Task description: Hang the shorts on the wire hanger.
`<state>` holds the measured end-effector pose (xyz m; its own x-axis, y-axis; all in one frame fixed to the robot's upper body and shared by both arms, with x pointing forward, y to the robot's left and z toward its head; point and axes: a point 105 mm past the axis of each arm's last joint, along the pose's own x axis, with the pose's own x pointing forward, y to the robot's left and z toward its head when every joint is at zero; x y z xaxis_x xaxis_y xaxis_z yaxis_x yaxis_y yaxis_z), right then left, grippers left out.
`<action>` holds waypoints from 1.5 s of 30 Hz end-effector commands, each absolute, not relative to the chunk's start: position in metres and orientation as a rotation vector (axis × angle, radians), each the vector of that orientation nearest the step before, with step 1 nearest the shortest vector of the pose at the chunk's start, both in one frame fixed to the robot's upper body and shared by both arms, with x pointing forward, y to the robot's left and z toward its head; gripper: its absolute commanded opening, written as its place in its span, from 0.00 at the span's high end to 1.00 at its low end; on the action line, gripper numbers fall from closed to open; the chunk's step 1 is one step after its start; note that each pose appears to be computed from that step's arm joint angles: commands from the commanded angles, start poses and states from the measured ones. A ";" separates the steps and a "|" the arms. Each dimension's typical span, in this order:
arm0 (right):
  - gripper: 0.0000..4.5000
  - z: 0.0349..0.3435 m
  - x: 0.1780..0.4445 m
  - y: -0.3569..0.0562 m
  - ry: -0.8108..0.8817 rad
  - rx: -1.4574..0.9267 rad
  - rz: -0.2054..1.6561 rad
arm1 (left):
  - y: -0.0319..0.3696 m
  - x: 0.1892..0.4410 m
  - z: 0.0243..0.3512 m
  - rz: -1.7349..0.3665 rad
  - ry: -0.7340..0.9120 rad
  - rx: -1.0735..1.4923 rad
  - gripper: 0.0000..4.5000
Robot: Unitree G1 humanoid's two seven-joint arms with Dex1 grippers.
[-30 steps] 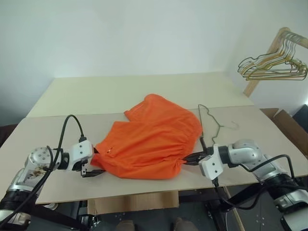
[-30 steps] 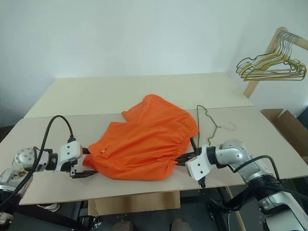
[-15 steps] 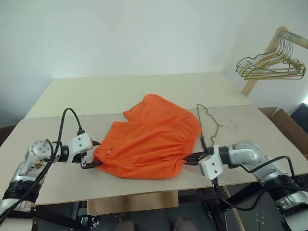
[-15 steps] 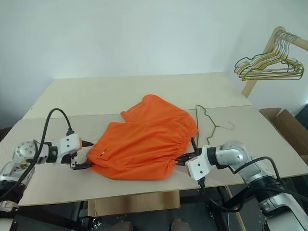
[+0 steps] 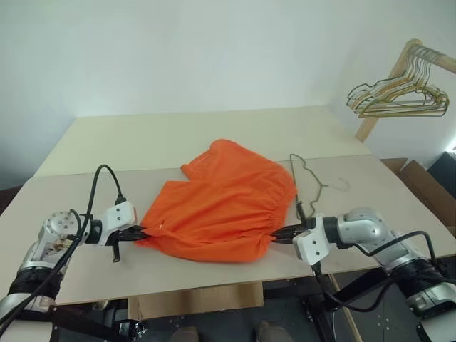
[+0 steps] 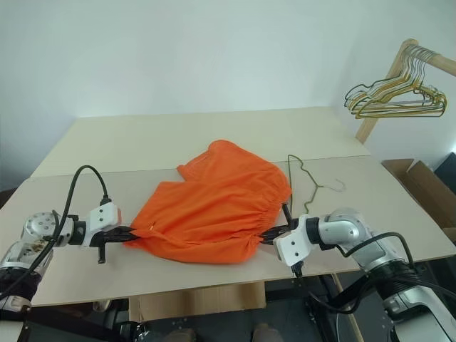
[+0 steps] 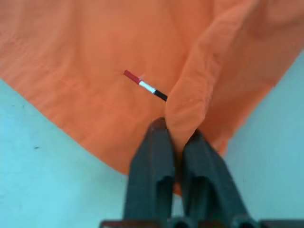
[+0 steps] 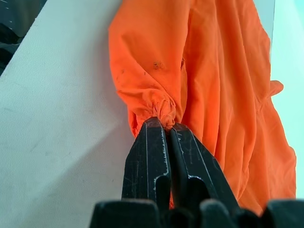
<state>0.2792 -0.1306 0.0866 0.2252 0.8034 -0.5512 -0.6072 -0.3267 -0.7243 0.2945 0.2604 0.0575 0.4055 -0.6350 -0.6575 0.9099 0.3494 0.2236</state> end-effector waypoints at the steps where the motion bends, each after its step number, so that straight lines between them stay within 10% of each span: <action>1: 1.00 0.102 0.286 -0.129 -0.273 -1.271 1.380 | 0.260 0.287 0.068 -1.075 0.513 0.658 0.99; 16: 1.00 0.098 0.285 -0.131 -0.287 -1.313 1.399 | 0.238 0.196 0.080 -1.069 0.745 0.654 0.99; 25: 1.00 0.097 0.263 -0.134 -0.357 -1.329 1.580 | 0.253 0.202 0.075 -1.011 0.734 0.733 0.99; 33: 0.41 0.093 0.260 -0.135 -0.396 -1.340 1.583 | 0.258 0.205 0.084 -1.095 0.712 0.736 0.47; 39: 0.40 0.111 0.261 -0.167 -0.245 -1.277 1.547 | 0.291 0.198 0.107 -1.054 0.836 0.851 0.00; 45: 0.40 0.153 0.295 -0.198 -0.071 -1.078 1.293 | 0.291 0.223 0.151 -0.939 0.579 0.777 0.00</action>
